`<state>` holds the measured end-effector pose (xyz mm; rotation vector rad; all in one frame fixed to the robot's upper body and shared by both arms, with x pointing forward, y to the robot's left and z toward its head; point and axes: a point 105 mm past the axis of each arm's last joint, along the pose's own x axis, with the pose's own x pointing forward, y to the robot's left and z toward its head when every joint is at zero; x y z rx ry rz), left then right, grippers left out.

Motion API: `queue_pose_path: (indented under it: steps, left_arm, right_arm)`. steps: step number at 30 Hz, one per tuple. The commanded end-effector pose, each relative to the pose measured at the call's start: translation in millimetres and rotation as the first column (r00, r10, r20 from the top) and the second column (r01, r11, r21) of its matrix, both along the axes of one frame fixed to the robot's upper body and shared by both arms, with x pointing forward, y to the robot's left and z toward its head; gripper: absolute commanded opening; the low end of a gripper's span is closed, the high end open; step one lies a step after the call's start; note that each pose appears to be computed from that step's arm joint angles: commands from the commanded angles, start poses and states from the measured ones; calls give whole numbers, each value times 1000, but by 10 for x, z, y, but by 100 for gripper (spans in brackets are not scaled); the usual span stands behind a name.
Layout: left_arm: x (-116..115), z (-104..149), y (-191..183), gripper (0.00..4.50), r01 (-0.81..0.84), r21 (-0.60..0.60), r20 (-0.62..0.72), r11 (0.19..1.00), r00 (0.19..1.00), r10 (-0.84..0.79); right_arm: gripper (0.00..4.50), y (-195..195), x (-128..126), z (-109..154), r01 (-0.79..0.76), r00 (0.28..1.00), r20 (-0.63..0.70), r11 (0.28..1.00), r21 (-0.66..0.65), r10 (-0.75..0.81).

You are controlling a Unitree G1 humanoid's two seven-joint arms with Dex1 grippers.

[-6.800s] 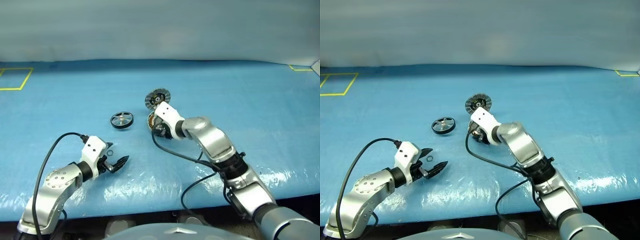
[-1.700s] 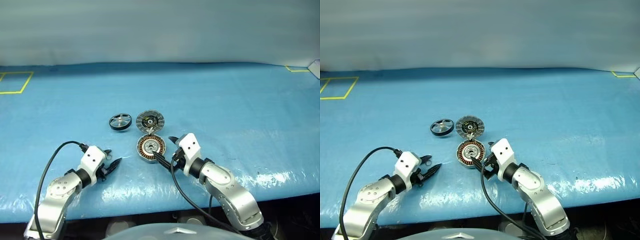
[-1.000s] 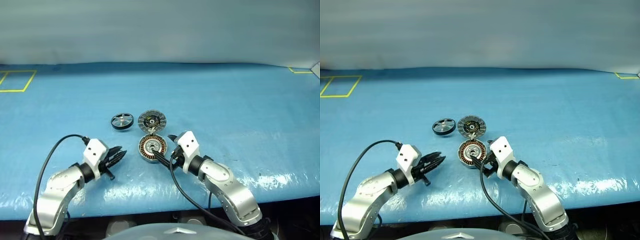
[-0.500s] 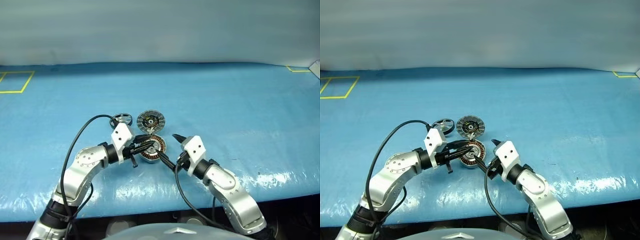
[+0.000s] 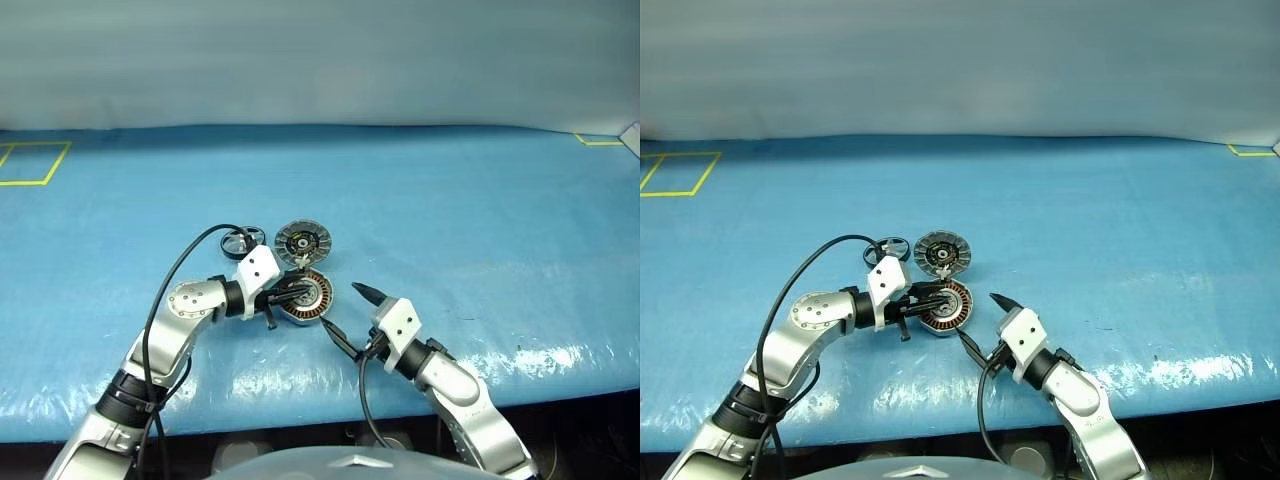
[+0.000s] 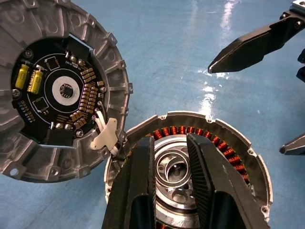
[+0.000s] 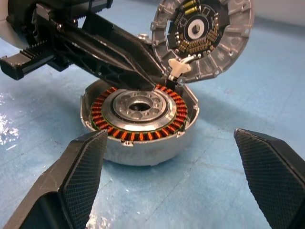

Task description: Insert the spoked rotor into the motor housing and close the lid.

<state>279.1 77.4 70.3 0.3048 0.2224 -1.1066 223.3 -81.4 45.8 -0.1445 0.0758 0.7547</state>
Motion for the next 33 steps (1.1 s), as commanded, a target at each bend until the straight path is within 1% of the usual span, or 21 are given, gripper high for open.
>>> queue_pose_path:
  steps: [1, 10, 13, 16, 23, 29, 31, 33]
  left_arm:
    - [9, 59, -61, 67, 41, 4, 41, 999, 998, -42]
    - [-63, 9, -139, 67, 104, 24, 18, 994, 994, -105]
    - [-81, -35, -143, 67, 118, 58, 15, 991, 993, -119]
    - [-64, -56, -122, 67, 100, 69, 19, 993, 995, -102]
    - [-20, -26, -83, 67, 39, 43, 37, 998, 998, -41]
    - [-45, -46, -84, 67, 45, 38, 17, 998, 999, -45]
    - [-74, -57, -102, 142, 58, 30, -2, 998, 998, -58]
    - [-82, -57, -107, 203, 60, 27, -4, 998, 998, -60]
  right_arm:
    - [450, -46, 10, 35, 32, 999, 15, 999, 27, -32]
    - [450, -101, -2, -49, 82, 996, -30, 996, 27, -81]
    - [450, -107, 0, -54, 89, 996, -31, 996, 23, -88]
    - [450, -119, 9, -56, 100, 995, -31, 995, 21, -100]
    - [450, -130, 6, -85, 109, 993, -43, 994, 8, -108]
    - [450, -115, 8, -94, 107, 993, -48, 994, 4, -106]
    - [450, -112, 9, -95, 106, 993, -49, 994, 2, -105]
    - [450, -115, 11, -93, 107, 993, -49, 994, 0, -107]
